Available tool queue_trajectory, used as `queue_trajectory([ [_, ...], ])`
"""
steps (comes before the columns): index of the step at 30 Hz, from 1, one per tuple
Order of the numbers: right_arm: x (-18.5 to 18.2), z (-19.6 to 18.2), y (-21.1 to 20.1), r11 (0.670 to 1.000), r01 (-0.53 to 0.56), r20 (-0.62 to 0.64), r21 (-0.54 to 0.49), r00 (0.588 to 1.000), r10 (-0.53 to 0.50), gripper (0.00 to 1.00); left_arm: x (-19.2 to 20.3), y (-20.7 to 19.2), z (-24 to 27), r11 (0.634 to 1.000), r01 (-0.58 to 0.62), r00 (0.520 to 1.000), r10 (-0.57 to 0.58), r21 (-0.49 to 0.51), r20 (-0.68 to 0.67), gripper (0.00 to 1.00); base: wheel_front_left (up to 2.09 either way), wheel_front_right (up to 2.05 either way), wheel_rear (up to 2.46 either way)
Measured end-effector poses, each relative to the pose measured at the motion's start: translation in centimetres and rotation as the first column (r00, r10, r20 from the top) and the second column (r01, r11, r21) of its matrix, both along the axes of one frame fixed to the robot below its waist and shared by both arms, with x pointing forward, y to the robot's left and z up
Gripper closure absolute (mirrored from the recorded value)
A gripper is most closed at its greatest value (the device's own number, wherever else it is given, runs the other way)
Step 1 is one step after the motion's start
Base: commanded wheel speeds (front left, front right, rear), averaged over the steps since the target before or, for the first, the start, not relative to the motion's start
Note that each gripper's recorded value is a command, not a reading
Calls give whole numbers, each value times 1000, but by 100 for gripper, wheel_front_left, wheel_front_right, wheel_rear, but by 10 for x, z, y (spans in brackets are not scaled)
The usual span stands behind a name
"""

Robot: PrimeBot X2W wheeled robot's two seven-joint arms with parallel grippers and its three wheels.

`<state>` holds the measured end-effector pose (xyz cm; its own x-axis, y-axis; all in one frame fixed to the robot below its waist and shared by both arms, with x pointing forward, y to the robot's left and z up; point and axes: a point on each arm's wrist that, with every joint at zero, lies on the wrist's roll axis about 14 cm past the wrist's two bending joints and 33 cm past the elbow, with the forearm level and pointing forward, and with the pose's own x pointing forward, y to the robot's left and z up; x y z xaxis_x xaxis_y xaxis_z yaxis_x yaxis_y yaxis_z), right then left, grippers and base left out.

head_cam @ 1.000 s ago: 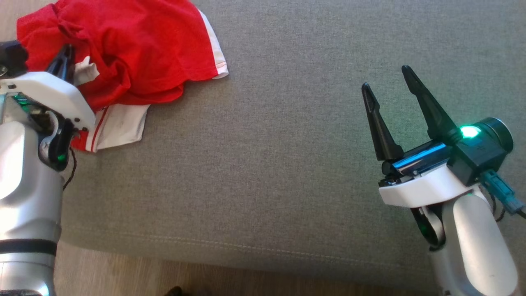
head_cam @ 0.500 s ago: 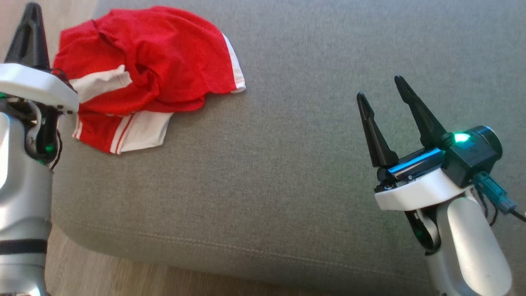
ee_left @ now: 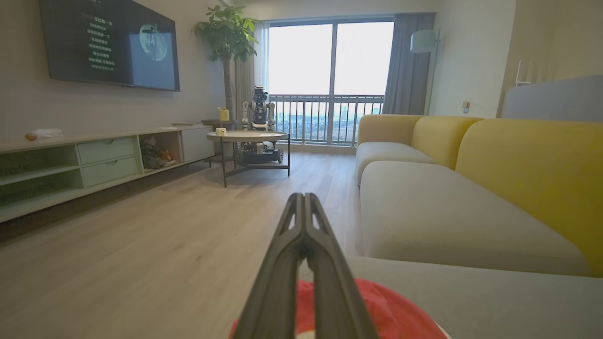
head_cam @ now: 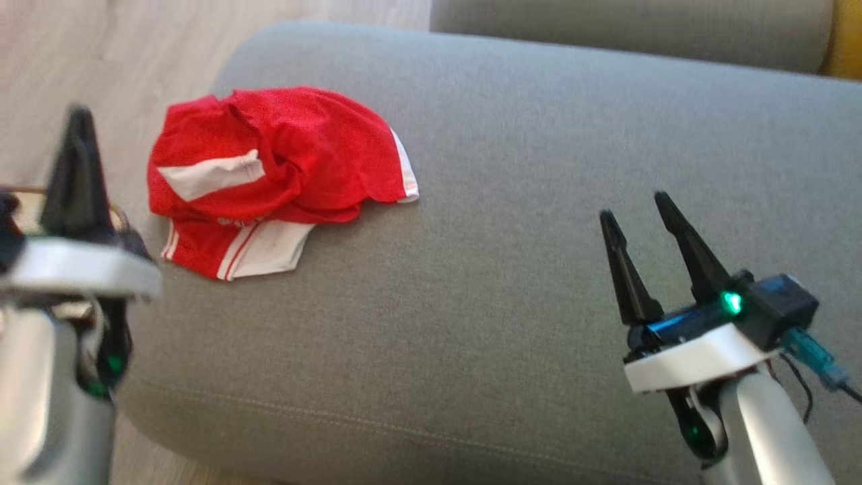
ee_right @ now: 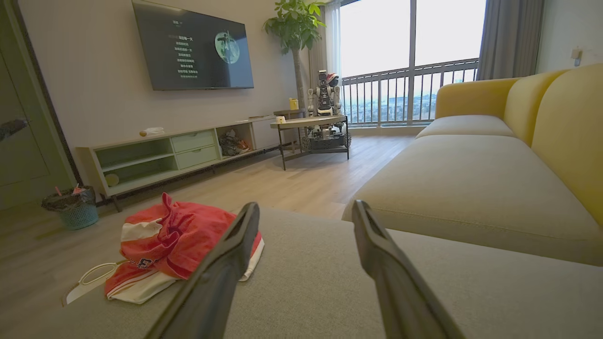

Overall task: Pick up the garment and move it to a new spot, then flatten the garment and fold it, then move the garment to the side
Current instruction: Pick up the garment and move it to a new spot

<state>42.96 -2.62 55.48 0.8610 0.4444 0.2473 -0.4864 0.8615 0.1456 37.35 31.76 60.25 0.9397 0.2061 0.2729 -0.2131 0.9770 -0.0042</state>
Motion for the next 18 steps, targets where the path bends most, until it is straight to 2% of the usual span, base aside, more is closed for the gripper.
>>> queue_trajectory([
  [12, -28, 6, 14, 999, -48, 6, -15, 999, 48, 0, -100, -12, -66, 977, -153, 985, 139, -149, -99, 100, 0, 0, 0],
  [14, -30, 7, 17, 998, -59, 9, -17, 998, 59, 0, -110, -14, -76, 971, -171, 981, 153, -166, -118, 7, 0, 0, 0],
  [15, -31, 7, 19, 998, -64, 10, -17, 998, 64, 0, -114, -14, -80, 967, -183, 979, 161, -176, -128, 0, 0, 0, 0],
  [18, -32, 9, 23, 997, -75, 13, -17, 997, 75, 0, -121, -16, -85, 964, -206, 973, 183, -166, -142, 0, 0, 0, 0],
])
